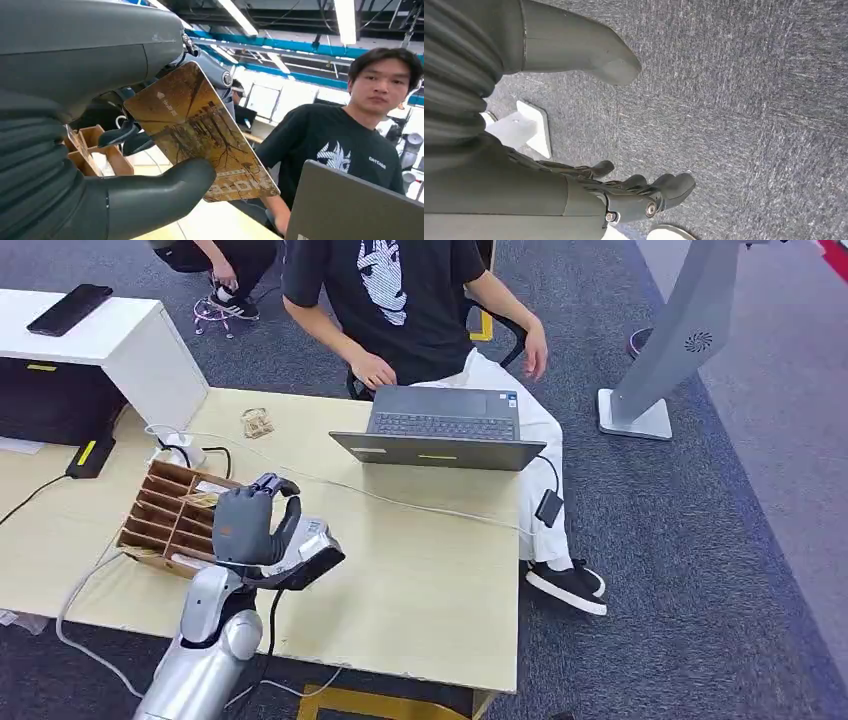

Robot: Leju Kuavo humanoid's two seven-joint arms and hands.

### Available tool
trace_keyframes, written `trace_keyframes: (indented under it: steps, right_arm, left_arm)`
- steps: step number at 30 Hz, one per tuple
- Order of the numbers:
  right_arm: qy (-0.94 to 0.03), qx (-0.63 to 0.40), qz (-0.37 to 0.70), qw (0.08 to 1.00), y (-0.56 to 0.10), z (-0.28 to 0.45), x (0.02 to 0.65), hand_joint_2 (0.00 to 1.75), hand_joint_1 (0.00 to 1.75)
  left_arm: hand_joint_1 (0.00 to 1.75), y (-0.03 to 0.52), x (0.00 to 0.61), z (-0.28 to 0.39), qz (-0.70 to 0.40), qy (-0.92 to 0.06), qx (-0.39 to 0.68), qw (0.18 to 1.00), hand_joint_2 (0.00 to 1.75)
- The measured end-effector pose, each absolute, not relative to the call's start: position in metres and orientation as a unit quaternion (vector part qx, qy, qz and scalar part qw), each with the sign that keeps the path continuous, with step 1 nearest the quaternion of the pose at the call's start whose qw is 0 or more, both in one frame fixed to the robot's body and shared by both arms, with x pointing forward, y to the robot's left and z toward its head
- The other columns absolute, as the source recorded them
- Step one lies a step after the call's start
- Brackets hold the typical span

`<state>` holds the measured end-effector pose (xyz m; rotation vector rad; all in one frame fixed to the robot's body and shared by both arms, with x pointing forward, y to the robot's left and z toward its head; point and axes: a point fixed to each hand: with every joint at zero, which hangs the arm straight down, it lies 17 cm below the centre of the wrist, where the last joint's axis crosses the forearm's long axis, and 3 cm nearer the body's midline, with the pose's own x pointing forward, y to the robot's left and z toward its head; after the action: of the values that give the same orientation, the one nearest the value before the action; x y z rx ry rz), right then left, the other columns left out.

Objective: Pass the card to the sensor for recognition and then transmit it.

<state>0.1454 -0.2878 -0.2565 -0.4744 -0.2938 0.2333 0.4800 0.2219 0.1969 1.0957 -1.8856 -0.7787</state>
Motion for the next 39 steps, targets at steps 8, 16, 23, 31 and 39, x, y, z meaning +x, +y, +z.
trace_keyframes:
  steps: [8,16,23,31,39]
  right_arm:
    - [-0.140,-0.232,0.113,0.956,-0.288,-0.257,0.143,1.75,0.00]
    - [-0.136,-0.236,0.120,0.955,-0.289,-0.257,0.143,1.75,0.00]
    - [-0.134,-0.238,0.119,0.955,-0.291,-0.257,0.142,1.75,0.00]
    - [-0.136,-0.239,0.118,0.954,-0.292,-0.257,0.143,1.75,0.00]
    - [-0.135,-0.238,0.118,0.954,-0.292,-0.257,0.143,1.75,0.00]
  left_arm:
    - [1.75,0.238,0.491,0.169,-0.308,-0.716,0.435,0.452,1.75]
    - [1.75,0.265,0.497,0.108,-0.328,-0.668,0.437,0.506,1.75]
    - [1.75,0.271,0.492,0.079,-0.340,-0.651,0.430,0.525,1.75]
    - [1.75,0.268,0.490,0.068,-0.349,-0.645,0.424,0.532,1.75]
    - [1.75,0.266,0.489,0.063,-0.354,-0.642,0.421,0.534,1.75]
